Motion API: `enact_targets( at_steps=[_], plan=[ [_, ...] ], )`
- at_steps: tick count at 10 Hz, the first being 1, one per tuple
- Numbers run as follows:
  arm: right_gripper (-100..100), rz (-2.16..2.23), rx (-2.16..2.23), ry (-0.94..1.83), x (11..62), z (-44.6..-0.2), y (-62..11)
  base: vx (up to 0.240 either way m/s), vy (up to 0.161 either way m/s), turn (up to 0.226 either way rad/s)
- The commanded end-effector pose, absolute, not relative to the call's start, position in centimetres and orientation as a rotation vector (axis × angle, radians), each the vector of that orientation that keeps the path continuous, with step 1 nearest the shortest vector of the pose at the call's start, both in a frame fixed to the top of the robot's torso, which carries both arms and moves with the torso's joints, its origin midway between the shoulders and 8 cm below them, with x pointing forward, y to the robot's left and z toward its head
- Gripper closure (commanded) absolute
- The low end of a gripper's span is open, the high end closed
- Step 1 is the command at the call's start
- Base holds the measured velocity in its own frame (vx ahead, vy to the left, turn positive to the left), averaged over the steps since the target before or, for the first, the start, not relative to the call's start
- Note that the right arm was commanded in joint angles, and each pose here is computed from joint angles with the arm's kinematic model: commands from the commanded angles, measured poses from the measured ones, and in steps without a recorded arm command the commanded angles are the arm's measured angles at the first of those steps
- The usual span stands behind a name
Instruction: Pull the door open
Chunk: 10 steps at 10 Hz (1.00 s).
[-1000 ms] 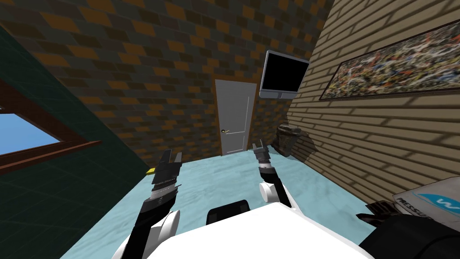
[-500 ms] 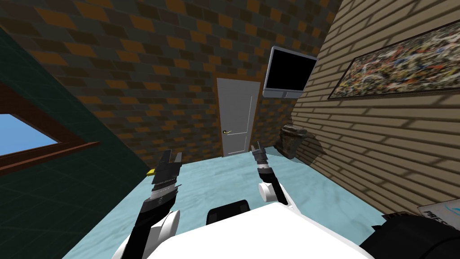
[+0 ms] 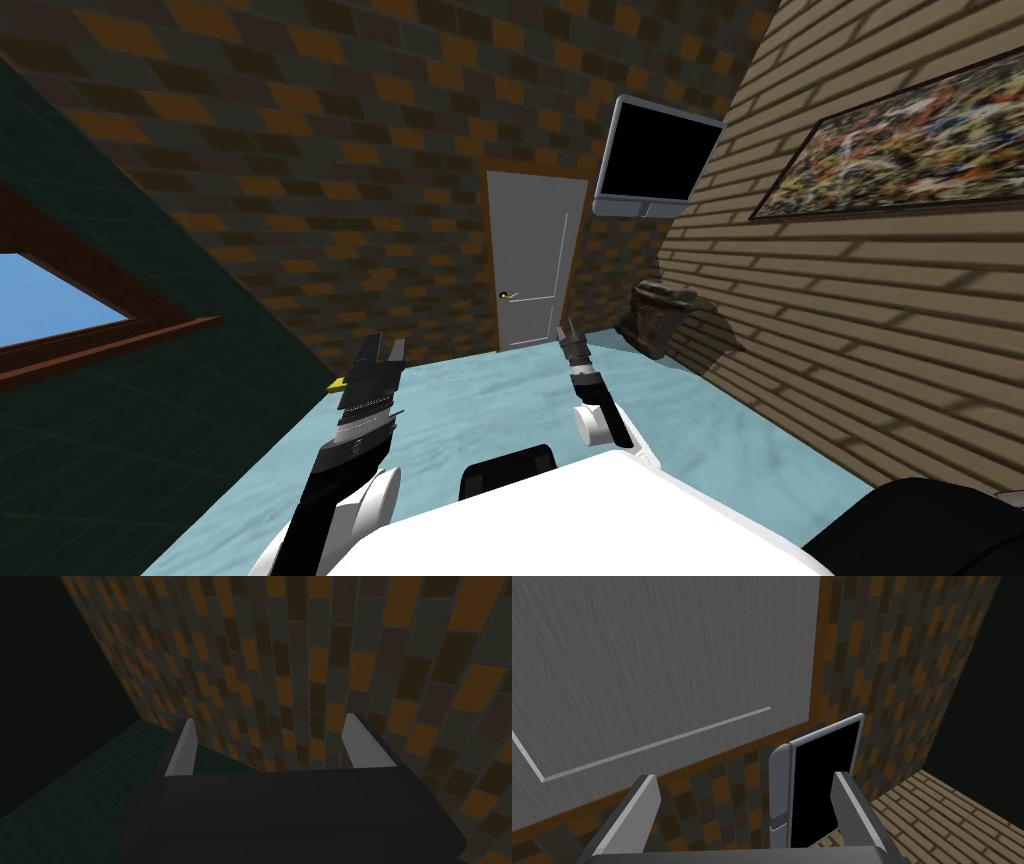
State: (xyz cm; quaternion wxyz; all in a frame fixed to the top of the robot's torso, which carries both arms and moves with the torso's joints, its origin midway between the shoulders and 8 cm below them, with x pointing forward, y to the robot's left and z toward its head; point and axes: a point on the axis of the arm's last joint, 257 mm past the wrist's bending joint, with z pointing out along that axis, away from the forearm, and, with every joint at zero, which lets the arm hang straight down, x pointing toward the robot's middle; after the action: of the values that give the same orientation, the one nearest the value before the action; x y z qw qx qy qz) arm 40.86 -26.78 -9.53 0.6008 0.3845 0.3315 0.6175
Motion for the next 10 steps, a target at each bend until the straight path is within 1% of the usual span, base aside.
enact_targets(
  at_steps=[1,10],
  plan=[
    [-100,1.423,0.901,0.787,41.4,-10.5,-26.9,0.093,0.025,0.033],
    [-100,1.366,0.959,0.892,44.1,-16.6,-28.0,0.102,0.037,0.037]
  ],
)
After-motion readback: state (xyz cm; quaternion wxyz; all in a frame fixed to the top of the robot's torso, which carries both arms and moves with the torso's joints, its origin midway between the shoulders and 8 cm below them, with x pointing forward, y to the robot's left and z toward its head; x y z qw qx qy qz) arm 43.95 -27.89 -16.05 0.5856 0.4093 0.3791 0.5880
